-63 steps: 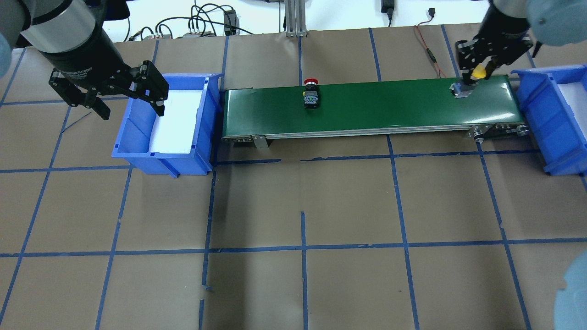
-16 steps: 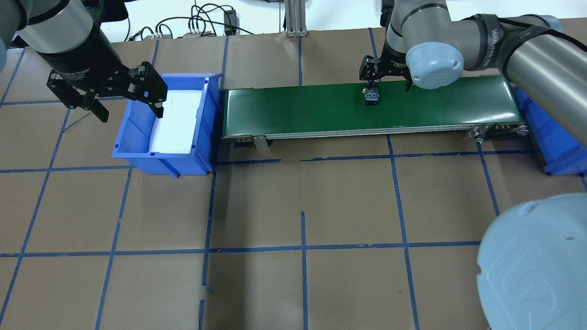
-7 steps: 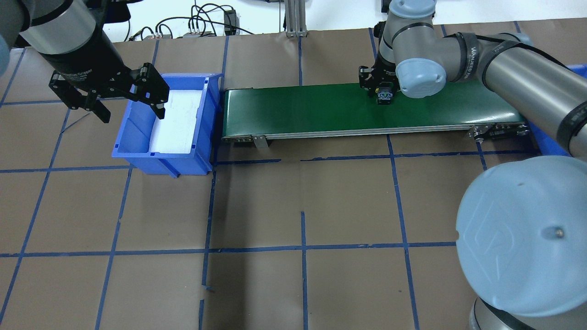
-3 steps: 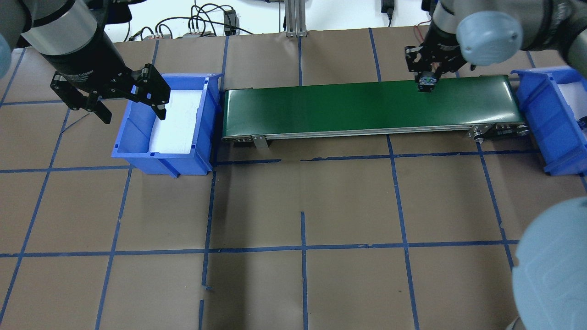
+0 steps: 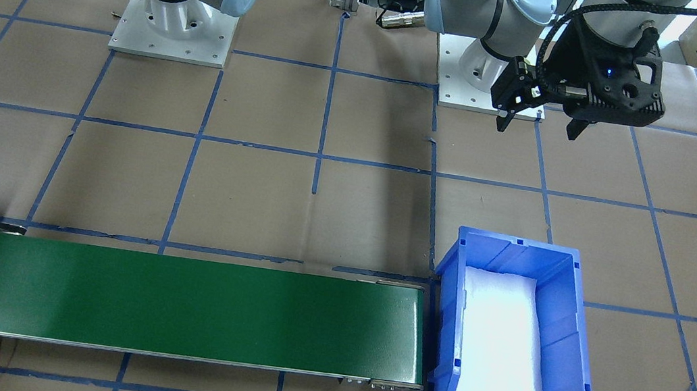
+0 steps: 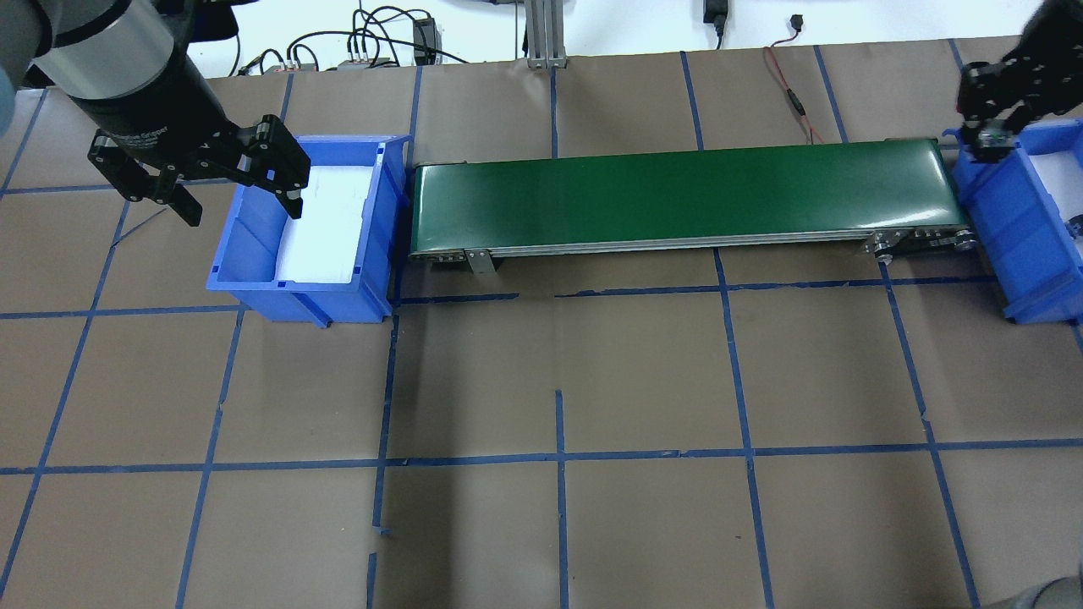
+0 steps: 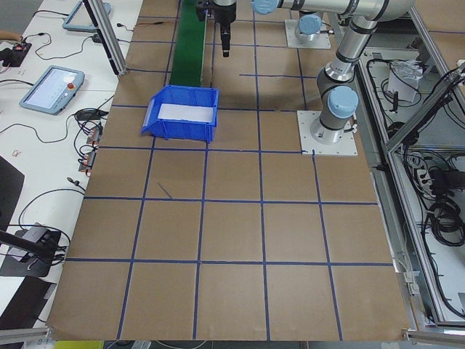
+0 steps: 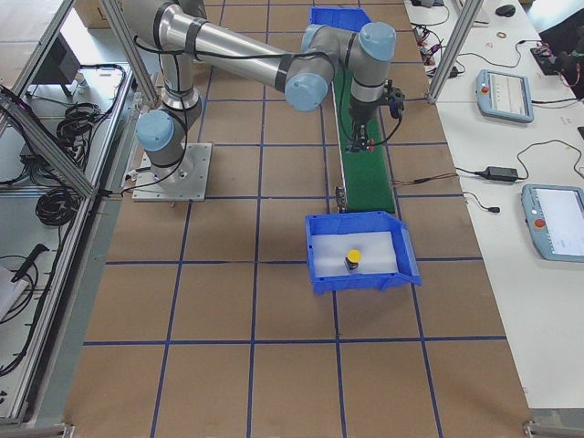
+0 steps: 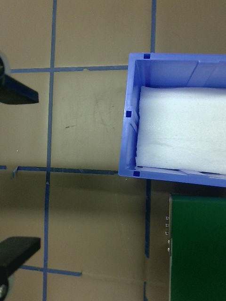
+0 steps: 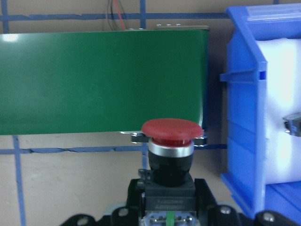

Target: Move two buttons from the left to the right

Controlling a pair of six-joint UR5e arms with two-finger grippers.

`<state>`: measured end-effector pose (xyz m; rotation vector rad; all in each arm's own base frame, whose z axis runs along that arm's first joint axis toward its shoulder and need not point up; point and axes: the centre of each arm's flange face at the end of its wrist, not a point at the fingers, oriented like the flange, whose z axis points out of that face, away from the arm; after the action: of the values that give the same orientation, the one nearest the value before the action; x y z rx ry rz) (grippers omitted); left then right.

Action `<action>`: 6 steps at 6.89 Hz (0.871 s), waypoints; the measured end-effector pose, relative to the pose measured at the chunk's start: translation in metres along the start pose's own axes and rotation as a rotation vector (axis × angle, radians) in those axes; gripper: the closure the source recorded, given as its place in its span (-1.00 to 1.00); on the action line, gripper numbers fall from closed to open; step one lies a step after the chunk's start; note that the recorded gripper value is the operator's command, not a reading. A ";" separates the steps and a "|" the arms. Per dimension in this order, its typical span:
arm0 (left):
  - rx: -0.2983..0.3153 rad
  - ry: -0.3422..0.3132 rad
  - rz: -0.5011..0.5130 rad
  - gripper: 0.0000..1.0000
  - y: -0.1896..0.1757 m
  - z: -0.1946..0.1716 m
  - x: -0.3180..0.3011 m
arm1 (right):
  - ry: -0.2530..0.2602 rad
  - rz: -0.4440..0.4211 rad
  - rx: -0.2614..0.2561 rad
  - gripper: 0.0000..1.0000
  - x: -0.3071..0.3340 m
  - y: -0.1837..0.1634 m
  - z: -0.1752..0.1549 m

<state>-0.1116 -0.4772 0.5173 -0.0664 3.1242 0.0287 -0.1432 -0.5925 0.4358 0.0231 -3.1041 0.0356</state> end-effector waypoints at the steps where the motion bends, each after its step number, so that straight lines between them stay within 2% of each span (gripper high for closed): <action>1: 0.000 0.000 0.001 -1.00 0.000 0.000 0.000 | -0.005 -0.046 0.000 0.78 0.048 0.012 0.004; 3: -0.001 -0.001 0.002 -1.00 0.000 0.001 0.001 | -0.032 -0.135 0.003 0.71 0.124 0.024 0.032; 6: -0.001 -0.003 0.006 -1.00 0.001 0.001 0.003 | -0.056 -0.262 -0.003 0.74 0.188 0.004 0.078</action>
<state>-0.1142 -0.4764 0.5166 -0.0569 3.1214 0.0310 -0.3335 -0.5933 0.3649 0.4368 -3.1271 0.0236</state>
